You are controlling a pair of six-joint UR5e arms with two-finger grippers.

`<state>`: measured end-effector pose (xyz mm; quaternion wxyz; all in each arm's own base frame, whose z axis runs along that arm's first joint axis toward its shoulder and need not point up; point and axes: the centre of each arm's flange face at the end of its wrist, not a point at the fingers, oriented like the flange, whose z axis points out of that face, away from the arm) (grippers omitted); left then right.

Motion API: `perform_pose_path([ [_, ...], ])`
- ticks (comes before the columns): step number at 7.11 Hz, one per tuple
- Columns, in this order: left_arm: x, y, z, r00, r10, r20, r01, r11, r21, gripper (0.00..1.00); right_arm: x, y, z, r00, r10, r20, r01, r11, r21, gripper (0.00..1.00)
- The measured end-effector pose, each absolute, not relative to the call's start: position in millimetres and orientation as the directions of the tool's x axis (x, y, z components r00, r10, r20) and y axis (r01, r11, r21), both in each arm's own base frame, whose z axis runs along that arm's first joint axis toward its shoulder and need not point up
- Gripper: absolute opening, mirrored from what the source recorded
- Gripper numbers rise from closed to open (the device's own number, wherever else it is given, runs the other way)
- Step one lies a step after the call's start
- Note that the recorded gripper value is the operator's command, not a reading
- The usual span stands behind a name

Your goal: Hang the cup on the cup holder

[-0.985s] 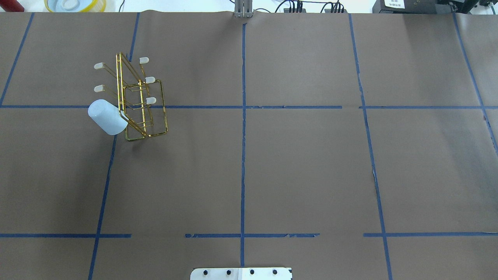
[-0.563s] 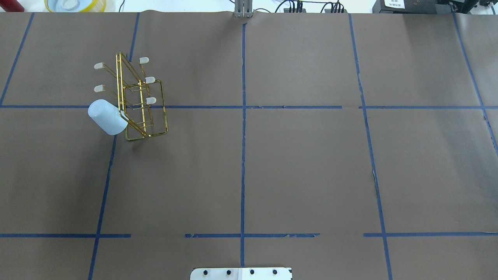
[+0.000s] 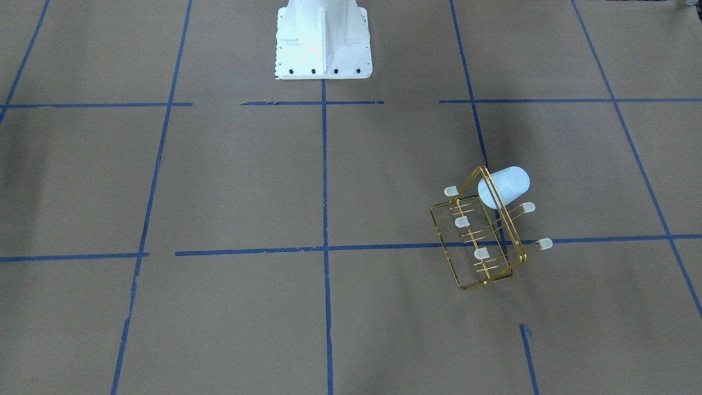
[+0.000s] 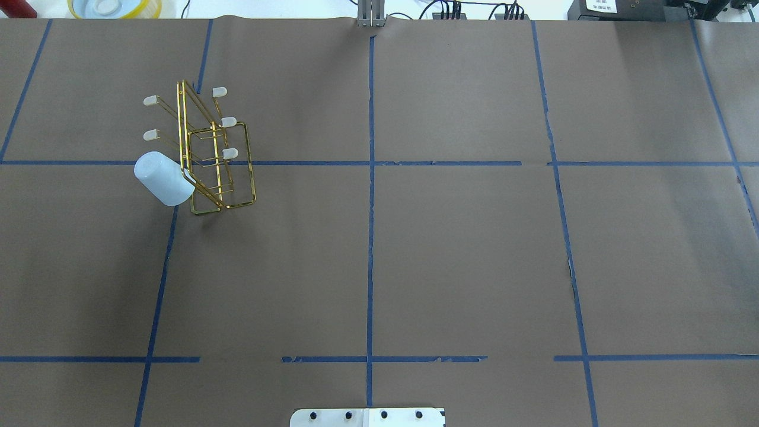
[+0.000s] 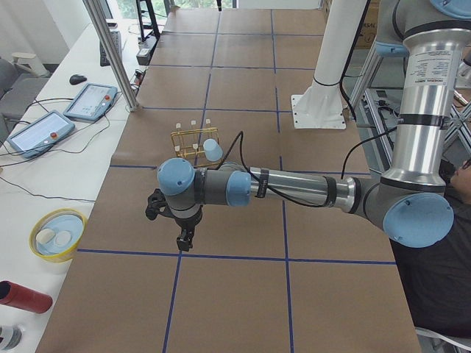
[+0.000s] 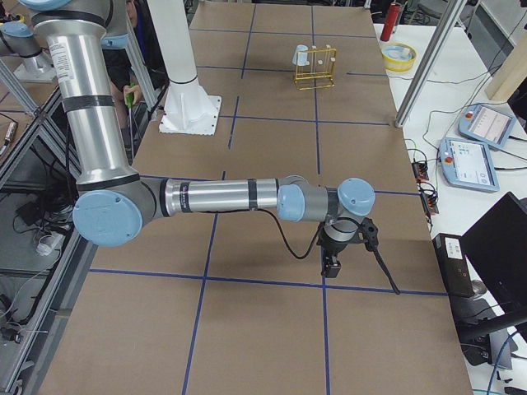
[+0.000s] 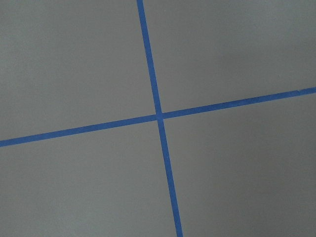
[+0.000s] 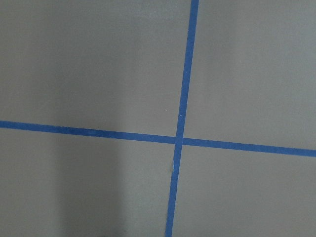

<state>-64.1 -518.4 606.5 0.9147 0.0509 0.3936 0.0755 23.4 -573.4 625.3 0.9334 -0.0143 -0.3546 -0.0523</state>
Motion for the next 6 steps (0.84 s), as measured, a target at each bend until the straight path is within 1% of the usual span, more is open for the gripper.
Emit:
perform_pose_path([
  [6,-64.6,-520.7,603.7,0.680,0.209,-0.703,-0.098,0.976,0.196,1.00,23.4,-573.5,625.3,0.743,-0.087,0.664,0.108,0.994,0.010,1.00],
])
